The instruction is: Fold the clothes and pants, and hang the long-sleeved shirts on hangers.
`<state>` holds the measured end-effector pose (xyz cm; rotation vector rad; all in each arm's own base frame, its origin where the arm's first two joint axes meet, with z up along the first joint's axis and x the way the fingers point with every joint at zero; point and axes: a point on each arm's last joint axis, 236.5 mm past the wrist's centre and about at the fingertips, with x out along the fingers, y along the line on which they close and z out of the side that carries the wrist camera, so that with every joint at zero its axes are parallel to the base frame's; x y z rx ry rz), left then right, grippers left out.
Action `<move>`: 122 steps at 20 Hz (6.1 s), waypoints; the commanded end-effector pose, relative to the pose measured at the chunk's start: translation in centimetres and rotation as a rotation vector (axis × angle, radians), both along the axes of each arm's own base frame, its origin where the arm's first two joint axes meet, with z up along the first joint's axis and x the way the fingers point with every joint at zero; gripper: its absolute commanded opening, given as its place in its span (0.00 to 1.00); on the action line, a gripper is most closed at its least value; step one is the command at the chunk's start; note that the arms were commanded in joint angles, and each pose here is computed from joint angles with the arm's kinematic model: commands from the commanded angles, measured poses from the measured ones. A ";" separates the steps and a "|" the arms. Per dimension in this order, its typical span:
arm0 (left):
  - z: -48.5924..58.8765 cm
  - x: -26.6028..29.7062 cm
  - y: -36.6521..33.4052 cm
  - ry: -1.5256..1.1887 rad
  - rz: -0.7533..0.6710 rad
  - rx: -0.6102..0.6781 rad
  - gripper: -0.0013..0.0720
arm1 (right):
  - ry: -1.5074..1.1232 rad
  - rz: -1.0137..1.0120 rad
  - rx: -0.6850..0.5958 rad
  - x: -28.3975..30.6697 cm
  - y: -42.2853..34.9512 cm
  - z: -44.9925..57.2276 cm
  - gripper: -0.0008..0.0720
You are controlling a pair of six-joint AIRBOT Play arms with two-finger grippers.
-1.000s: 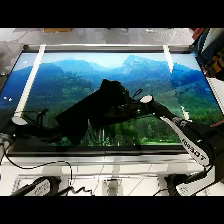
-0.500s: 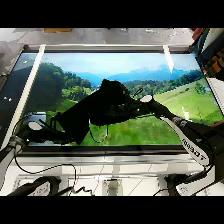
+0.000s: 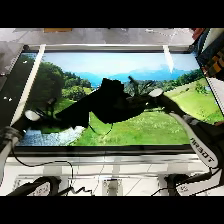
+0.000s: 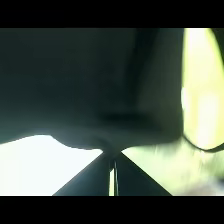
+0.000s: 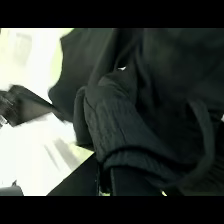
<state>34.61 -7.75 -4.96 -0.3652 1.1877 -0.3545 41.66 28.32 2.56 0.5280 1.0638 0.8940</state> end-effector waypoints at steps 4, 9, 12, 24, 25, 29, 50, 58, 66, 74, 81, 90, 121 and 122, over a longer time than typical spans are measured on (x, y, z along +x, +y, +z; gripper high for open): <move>18.5 10.5 5.7 -0.451 0.089 0.071 0.03 | -0.201 -0.250 -0.185 5.2 -16.4 11.2 0.04; 20.2 10.4 12.0 -0.476 0.170 0.195 0.03 | -0.256 -0.523 -0.428 3.3 -30.9 15.6 0.04; 20.0 10.0 14.7 -0.465 0.224 0.213 0.03 | -0.173 -0.595 -0.562 0.5 -37.1 14.1 0.04; 18.6 7.8 21.2 -0.397 0.309 0.330 0.03 | 0.100 -0.638 -0.703 -7.4 -43.8 10.5 0.04; 17.6 7.1 21.2 -0.354 0.281 0.345 0.03 | 0.120 -0.627 -0.695 -8.0 -43.2 9.9 0.04; 11.1 2.1 21.0 -0.092 0.113 0.404 0.03 | 0.339 -0.446 -0.655 -14.7 -39.2 5.4 0.04; 3.4 -10.5 32.4 0.364 -0.100 0.848 0.03 | 0.755 -0.163 -0.806 -28.1 -38.9 -4.5 0.04; -0.9 -11.8 30.8 0.487 -0.151 0.715 0.03 | 0.786 -0.143 -0.790 -28.8 -38.5 -4.2 0.04; -1.2 -10.0 29.7 0.435 -0.130 0.664 0.81 | 0.737 -0.252 -0.807 -26.8 -39.2 -4.9 0.87; 3.8 -1.7 26.7 0.222 -0.219 0.791 0.81 | 0.053 -0.396 -0.798 -7.3 -33.2 -0.9 0.72; 3.9 1.4 21.5 0.138 -0.360 0.818 0.81 | -0.261 -0.349 -0.722 3.5 -19.7 -0.3 0.63; 4.0 3.3 18.8 0.059 -0.388 0.797 0.81 | 0.070 -0.469 -0.860 7.0 -21.8 -5.9 0.86; 3.2 3.4 18.4 0.064 -0.388 0.774 0.81 | 0.085 -0.595 -0.680 12.9 -17.5 -10.0 0.04; 3.1 3.5 18.3 0.063 -0.388 0.772 0.81 | 0.050 -0.571 -0.674 13.2 -16.7 -8.4 0.04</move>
